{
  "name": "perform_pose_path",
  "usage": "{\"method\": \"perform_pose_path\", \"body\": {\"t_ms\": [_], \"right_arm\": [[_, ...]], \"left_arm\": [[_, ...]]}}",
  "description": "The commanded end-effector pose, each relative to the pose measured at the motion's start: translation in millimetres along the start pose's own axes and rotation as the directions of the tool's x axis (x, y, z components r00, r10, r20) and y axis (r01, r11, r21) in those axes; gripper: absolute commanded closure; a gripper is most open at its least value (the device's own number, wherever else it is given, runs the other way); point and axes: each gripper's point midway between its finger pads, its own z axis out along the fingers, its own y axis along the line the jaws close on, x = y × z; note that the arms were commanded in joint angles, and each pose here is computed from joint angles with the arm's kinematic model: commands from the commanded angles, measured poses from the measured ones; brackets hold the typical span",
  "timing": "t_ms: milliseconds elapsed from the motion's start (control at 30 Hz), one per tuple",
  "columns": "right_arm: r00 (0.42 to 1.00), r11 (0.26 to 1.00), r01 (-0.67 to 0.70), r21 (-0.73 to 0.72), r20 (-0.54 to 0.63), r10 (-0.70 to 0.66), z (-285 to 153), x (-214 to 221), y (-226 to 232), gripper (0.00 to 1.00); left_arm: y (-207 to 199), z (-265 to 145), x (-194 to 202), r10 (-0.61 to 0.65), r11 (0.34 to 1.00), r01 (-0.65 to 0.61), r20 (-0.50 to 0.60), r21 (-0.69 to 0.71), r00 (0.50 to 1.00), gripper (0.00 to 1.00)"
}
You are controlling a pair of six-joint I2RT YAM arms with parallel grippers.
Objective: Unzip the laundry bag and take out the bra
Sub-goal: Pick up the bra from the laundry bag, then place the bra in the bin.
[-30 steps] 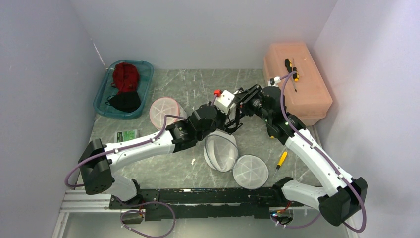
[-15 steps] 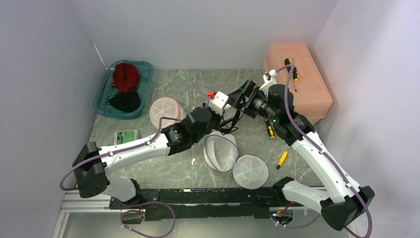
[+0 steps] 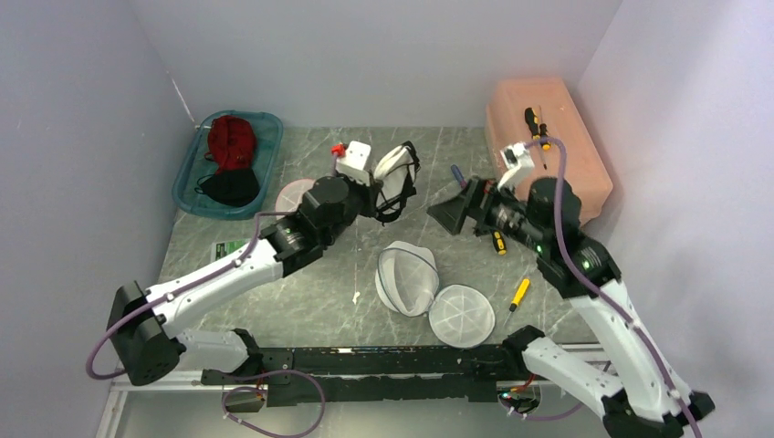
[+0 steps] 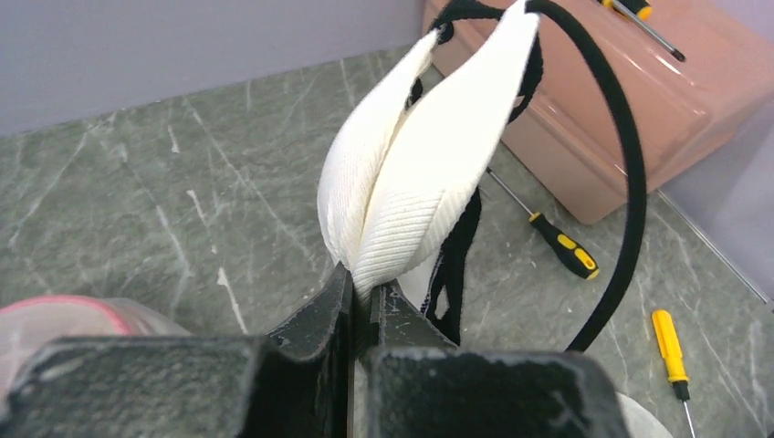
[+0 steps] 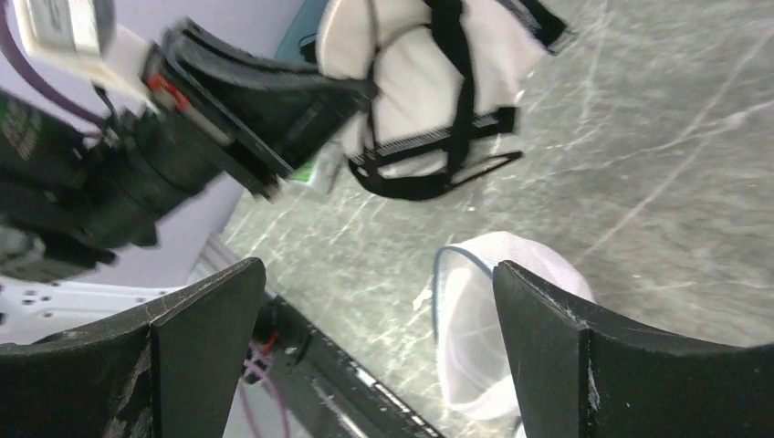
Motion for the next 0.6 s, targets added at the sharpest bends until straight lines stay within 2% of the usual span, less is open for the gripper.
{"method": "perform_pose_path", "body": {"t_ms": [0,100,200,300,433,567], "right_arm": [[0.971,0.994,0.108,0.030,0.213,-0.112,-36,-9,-12,0.00],[0.950,0.991,0.129,-0.040,0.292,-0.112,-48,7,-13,0.00],[0.957,0.992,0.110,-0.060,0.276,-0.089,-44,33,-25,0.00],[0.966,0.995,0.058,-0.078,0.258,-0.036,-38,57,-38,0.00],[0.968,0.990,0.033,-0.136,0.253,0.003,-31,80,-45,0.00],[0.979,0.992,0.029,-0.124,0.202,-0.003,-22,98,-56,0.01]], "left_arm": [[36,-11,-35,-0.142,0.989,0.143,0.037,-0.039,0.989,0.97],[85,-12,-42,-0.288,0.951,0.286,0.002,-0.116,0.958,0.97],[130,-15,-53,-0.382,0.909,0.376,0.000,-0.179,0.924,0.97],[171,-19,-67,-0.468,0.858,0.466,0.045,-0.217,0.883,0.97],[254,-30,-70,-0.606,0.725,0.622,0.158,-0.296,0.780,0.97],[333,-43,-61,-0.670,0.609,0.710,0.250,-0.355,0.699,0.97]]}}
